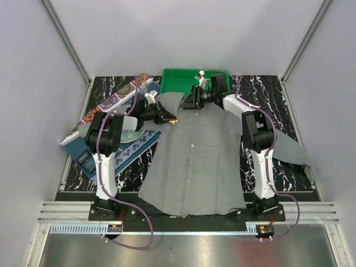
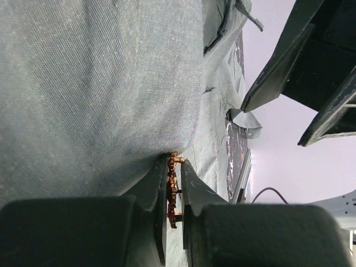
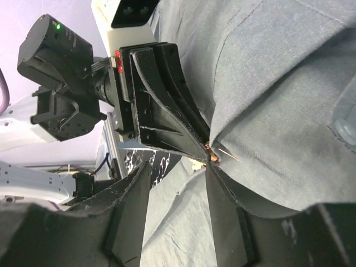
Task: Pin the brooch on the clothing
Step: Position the brooch on the flattened clothing.
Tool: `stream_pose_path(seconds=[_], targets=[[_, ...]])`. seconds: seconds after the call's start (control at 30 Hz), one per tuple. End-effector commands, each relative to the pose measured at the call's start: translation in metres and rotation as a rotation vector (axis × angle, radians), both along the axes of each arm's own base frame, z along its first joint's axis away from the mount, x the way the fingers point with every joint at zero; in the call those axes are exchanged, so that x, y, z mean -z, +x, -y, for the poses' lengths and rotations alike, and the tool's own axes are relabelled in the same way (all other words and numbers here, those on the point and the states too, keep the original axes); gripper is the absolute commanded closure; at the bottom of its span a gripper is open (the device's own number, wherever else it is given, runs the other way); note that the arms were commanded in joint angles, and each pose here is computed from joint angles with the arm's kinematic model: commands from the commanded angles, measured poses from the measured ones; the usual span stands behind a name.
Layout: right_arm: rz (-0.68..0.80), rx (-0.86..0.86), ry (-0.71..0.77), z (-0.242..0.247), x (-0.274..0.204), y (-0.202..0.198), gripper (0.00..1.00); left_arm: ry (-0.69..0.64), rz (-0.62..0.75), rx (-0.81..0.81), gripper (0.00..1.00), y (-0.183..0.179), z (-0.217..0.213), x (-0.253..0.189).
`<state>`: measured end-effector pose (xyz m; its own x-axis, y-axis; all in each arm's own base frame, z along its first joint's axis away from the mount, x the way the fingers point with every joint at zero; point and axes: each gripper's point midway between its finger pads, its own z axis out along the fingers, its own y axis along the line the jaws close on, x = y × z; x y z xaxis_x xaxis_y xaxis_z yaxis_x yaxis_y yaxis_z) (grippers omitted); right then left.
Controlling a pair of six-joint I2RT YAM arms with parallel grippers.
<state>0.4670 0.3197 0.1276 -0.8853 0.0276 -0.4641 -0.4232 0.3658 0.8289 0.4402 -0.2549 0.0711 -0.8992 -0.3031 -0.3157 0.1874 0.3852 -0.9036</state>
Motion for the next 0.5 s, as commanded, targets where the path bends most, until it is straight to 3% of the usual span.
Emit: stream_pose_path(seconds=[0.0, 0.17, 0.47], targets=[[-0.039, -0.081, 0.032, -0.009, 0.003, -0.009, 0.48, -0.053, 0.094, 0.038, 1.0, 0.009, 0.007, -0.023], [-0.086, -0.104, 0.039, -0.009, 0.018, -0.015, 0.45, -0.071, 0.098, 0.046, 1.0, 0.008, 0.008, -0.026], [-0.096, -0.116, 0.057, -0.011, 0.026, -0.014, 0.48, -0.083, 0.096, 0.054, 1.0, 0.006, 0.009, -0.027]])
